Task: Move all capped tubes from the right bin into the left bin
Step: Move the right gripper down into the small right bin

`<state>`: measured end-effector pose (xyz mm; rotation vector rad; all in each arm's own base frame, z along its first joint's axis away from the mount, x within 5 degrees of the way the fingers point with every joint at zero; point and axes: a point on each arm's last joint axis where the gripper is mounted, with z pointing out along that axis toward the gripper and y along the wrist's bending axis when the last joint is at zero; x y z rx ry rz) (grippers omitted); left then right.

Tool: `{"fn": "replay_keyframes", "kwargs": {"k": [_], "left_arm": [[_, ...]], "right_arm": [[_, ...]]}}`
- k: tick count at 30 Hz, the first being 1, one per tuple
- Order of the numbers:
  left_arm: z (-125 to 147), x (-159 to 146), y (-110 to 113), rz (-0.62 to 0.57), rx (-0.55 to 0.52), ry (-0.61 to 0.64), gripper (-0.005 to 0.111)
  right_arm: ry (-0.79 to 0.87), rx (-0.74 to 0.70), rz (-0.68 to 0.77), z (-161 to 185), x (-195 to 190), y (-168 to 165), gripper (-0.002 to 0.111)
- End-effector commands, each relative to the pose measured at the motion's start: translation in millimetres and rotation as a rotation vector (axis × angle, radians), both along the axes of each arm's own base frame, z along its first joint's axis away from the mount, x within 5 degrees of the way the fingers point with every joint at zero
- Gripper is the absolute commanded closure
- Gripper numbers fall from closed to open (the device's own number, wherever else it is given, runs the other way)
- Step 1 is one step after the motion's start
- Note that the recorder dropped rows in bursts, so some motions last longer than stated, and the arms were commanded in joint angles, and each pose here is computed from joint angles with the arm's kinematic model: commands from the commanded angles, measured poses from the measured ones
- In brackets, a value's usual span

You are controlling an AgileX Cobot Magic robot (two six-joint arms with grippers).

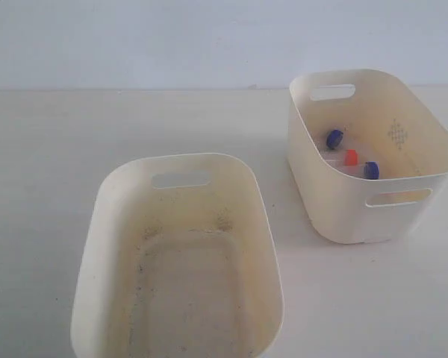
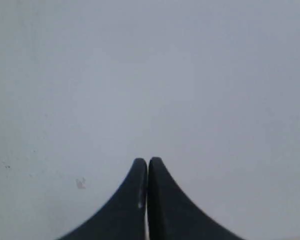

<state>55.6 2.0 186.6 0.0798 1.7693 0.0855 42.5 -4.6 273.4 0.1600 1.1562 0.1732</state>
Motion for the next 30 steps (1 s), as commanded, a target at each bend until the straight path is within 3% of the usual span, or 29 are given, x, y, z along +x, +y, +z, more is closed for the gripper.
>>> {"fn": "replay_keyframes", "kwargs": {"k": [1,6,8,11,13,20,22,24,27,30], "left_arm": [[3,0,0,0.001,-0.018,-0.020,0.102],[3,0,0,0.001,-0.018,-0.020,0.102],[3,0,0,0.001,-0.018,-0.020,0.102],[3,0,0,0.001,-0.018,-0.020,0.102],[3,0,0,0.001,-0.018,-0.020,0.102],[3,0,0,0.001,-0.018,-0.020,0.102],[3,0,0,0.001,-0.018,-0.020,0.102],[3,0,0,0.001,-0.018,-0.020,0.102],[3,0,0,0.001,-0.018,-0.020,0.102],[3,0,0,0.001,-0.018,-0.020,0.102]], "right_arm": [[0.347,-0.090,0.119,50,20,13,0.108],[1.079,-0.156,0.344,62,72,30,0.108],[1.241,-0.162,0.387,62,99,32,0.108],[1.265,-0.107,0.379,62,137,34,0.108],[1.205,-0.245,0.395,65,163,34,0.108],[1.314,-0.318,0.410,70,257,35,0.108],[1.364,-0.324,0.423,63,282,36,0.100],[1.404,-0.369,0.418,46,318,34,0.081],[1.541,-0.489,0.396,15,347,27,0.062],[1.621,-0.527,0.413,-18,368,26,0.062]]}}
